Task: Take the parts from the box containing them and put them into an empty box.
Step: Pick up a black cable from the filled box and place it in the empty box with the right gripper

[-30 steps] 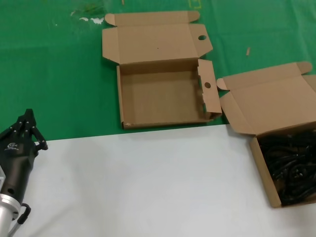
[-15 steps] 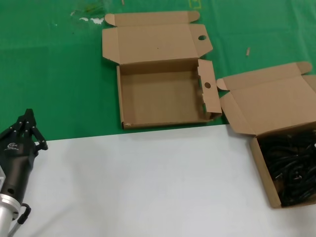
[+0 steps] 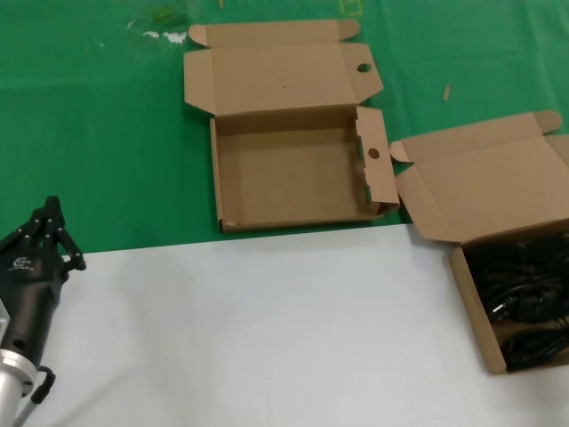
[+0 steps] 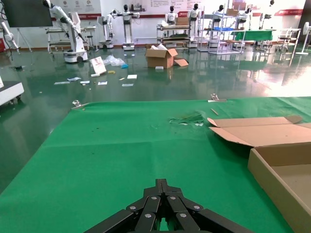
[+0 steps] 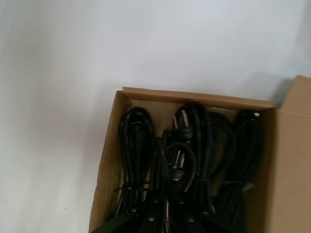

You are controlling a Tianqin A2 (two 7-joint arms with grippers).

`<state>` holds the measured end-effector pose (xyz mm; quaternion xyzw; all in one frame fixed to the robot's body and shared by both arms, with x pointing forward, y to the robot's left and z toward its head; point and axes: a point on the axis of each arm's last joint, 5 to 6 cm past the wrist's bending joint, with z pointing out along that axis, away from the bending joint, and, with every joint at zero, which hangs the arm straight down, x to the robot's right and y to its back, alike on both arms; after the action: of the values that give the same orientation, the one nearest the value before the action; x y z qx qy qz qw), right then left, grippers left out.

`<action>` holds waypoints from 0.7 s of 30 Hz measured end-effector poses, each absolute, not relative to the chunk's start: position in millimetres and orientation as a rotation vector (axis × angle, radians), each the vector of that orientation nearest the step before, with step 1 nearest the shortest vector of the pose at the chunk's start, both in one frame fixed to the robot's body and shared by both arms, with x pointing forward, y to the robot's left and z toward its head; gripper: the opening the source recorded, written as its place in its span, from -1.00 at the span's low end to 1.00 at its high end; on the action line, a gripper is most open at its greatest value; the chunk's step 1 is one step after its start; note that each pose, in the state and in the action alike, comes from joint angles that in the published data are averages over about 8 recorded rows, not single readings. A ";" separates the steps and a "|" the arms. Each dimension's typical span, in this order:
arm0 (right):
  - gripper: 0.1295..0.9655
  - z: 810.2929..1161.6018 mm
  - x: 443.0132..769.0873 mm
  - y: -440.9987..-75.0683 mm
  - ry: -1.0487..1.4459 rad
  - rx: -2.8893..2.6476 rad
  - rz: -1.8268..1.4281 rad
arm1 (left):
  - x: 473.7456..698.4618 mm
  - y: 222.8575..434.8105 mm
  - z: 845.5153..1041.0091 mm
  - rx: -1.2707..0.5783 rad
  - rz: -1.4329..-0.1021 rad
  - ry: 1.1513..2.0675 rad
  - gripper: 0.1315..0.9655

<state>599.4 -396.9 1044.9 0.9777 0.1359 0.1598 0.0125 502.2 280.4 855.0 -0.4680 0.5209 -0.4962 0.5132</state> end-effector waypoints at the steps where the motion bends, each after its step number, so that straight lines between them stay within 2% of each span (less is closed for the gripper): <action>1: -0.95 1049.2 598.6 -395.6 0.422 3.046 0.505 | 502.2 280.4 855.0 -1.125 -1.193 1.253 -0.98; 12: -0.96 1110.3 589.8 -365.8 0.432 3.016 0.647 | 502.2 280.4 855.0 -1.125 -1.193 1.253 -0.98; 21: -0.96 1162.1 602.2 -313.3 0.521 3.002 0.846 | 502.2 280.4 855.0 -1.125 -1.193 1.253 -0.98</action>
<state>602.2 -313.3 1162.1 0.9493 0.1648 0.2675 -0.0103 502.2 280.4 855.0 -0.4679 0.5210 -0.4961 0.5133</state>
